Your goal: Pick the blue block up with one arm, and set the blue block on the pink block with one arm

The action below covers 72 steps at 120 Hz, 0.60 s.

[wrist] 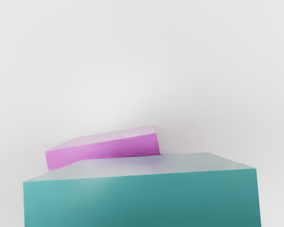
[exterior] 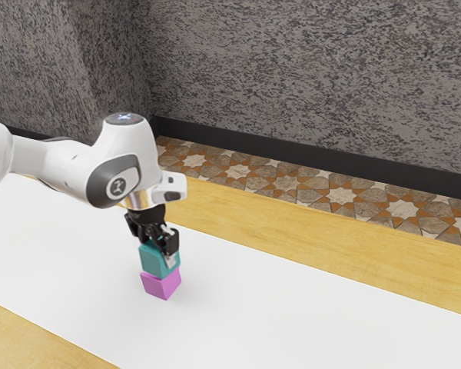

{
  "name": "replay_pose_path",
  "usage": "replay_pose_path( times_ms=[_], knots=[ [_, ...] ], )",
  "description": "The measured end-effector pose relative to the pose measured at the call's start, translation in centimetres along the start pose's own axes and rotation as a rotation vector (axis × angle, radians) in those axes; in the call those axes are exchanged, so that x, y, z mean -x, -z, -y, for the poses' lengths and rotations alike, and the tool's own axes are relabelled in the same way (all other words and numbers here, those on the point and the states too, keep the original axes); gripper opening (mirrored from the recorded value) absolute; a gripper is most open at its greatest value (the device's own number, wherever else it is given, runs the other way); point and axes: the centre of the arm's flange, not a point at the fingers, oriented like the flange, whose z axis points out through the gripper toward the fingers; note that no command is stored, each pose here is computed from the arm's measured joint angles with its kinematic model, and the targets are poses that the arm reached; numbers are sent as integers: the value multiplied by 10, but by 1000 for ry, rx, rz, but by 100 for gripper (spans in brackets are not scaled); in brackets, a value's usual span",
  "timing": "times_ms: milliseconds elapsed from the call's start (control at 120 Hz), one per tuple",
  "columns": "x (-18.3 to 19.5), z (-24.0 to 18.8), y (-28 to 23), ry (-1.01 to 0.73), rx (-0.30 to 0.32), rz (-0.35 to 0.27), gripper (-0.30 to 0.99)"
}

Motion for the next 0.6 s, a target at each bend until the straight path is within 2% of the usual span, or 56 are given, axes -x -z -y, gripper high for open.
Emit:
replay_pose_path(
  times_ms=[475, 600],
  knots=[
    [1, 12, -1, 26, 3, 2, 35],
    [2, 22, -2, 42, 12, 5, 48]
  ],
)
